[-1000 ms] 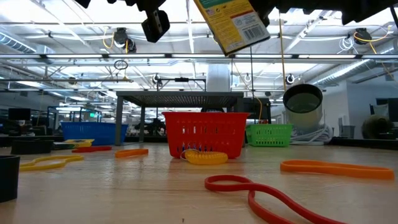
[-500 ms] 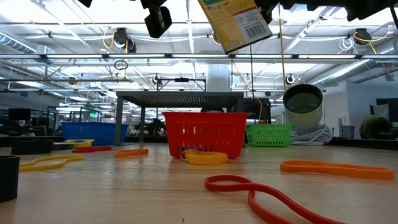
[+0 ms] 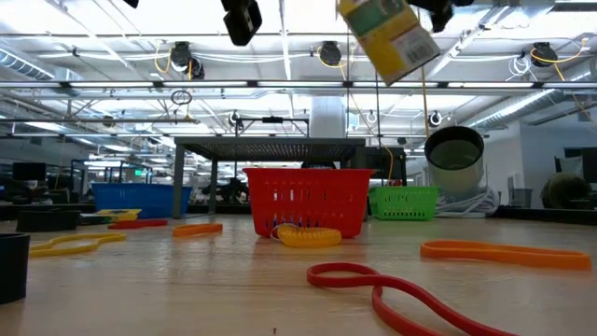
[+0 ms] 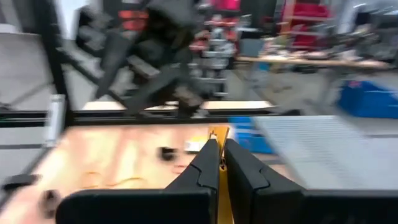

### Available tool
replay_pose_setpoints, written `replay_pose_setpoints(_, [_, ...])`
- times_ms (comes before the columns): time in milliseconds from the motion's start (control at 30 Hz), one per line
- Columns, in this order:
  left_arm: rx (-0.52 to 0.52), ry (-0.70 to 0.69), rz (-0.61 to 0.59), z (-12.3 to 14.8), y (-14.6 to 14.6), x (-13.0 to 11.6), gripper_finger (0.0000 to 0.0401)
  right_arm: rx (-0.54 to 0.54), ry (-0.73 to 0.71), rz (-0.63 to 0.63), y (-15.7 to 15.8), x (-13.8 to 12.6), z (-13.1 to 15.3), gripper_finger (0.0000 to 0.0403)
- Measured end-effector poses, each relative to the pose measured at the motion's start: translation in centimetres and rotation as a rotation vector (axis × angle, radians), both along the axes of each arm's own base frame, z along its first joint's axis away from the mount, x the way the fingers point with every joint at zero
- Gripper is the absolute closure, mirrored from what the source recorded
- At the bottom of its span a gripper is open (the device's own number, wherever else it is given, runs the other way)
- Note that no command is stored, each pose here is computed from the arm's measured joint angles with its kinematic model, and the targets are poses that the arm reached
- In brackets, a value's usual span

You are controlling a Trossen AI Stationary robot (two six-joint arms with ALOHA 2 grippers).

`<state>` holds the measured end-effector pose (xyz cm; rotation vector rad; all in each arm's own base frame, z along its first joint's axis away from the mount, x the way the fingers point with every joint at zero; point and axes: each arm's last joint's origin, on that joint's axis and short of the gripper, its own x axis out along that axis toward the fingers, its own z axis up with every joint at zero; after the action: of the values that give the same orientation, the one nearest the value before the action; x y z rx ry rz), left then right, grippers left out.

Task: Pick & Place Office Desk Supplies
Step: Put the bottom left yellow crayon box into the green basket

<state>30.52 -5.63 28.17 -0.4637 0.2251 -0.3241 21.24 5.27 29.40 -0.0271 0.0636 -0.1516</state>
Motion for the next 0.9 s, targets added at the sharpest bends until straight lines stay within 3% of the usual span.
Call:
replay_pose_setpoints(267, [0.010, 0.063, -0.001, -0.6, 0.0, -0.1, 0.0251, -0.283, 0.050, -0.170, -2.2, -3.9, 1.9, 0.0402])
replay_pose_setpoints(567, [0.067, 0.069, -0.010, -0.9, 0.2, -0.1, 0.0251, -0.538, 0.259, -0.303, -6.1, -3.9, 1.0, 0.0402])
replay_pose_setpoints(700, [0.074, 0.071, 0.004, -0.9, 0.8, 0.0, 0.0251, -0.573, 0.323, -0.289, -8.4, -3.4, 0.4, 0.0402])
replay_pose_setpoints(900, [0.075, 0.098, 0.038, -1.1, 1.8, 0.1, 0.0251, -0.503, 0.389, -0.233, -11.7, -2.6, -1.0, 0.0402])
